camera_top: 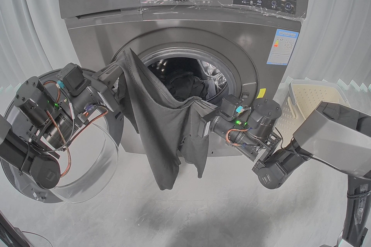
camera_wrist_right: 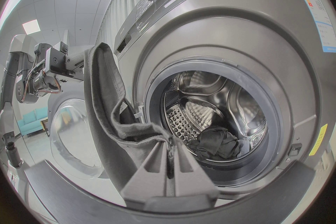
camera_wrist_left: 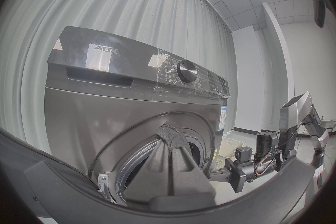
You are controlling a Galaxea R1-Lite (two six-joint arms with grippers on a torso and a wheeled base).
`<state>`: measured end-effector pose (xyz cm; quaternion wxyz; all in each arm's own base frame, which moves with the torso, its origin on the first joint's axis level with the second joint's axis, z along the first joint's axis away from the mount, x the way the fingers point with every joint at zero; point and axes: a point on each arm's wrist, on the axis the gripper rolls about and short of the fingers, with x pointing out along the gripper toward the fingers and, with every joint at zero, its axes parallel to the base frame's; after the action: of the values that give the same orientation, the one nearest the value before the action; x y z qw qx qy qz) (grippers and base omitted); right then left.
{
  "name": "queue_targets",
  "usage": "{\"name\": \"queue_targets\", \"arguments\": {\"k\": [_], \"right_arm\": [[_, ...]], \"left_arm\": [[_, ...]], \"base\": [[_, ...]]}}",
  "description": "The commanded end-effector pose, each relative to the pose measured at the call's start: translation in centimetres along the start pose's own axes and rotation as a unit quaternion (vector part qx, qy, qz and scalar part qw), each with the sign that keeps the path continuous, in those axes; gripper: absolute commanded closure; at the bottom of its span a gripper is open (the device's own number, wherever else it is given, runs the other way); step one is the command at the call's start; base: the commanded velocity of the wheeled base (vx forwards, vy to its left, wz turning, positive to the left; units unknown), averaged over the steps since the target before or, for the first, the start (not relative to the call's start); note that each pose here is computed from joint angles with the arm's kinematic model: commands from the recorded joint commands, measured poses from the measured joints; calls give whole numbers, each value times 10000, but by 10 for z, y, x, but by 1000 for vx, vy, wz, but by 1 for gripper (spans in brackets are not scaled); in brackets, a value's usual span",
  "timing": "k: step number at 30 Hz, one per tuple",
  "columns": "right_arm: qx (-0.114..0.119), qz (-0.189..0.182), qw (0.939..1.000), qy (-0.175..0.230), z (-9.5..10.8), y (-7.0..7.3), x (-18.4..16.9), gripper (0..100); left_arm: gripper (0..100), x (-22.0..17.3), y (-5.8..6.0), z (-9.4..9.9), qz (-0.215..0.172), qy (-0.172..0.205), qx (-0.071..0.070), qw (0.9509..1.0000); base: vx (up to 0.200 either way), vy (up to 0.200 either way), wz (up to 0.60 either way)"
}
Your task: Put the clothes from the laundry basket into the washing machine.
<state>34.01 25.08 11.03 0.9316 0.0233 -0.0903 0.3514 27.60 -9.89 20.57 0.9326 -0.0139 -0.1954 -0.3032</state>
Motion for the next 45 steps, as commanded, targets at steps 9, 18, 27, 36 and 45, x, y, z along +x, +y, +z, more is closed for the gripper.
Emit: {"name": "queue_targets", "arguments": {"k": [9,18,27,36,45], "right_arm": [[-143,-231,9986,-455,61,-17,-23,100],[-211,-270,9963,-788,89,-18,-31,100],[-258,-374,9946,-928,101,-25,-36,100],[-264,-381,9943,-958,103,-26,-36,100],[-260,-381,9946,-928,100,-26,-36,100]], "left_arm": [[100,0,2,-2,25,30,-5,10000],[100,-1,4,-3,54,54,-1,10000],[100,-2,6,-5,83,87,12,9999],[100,-2,6,-5,83,87,12,9999],[100,-1,4,-4,62,70,-2,10000]], "base": [[0,0,0],[0,0,0],[0,0,0],[0,0,0],[0,0,0]]}}
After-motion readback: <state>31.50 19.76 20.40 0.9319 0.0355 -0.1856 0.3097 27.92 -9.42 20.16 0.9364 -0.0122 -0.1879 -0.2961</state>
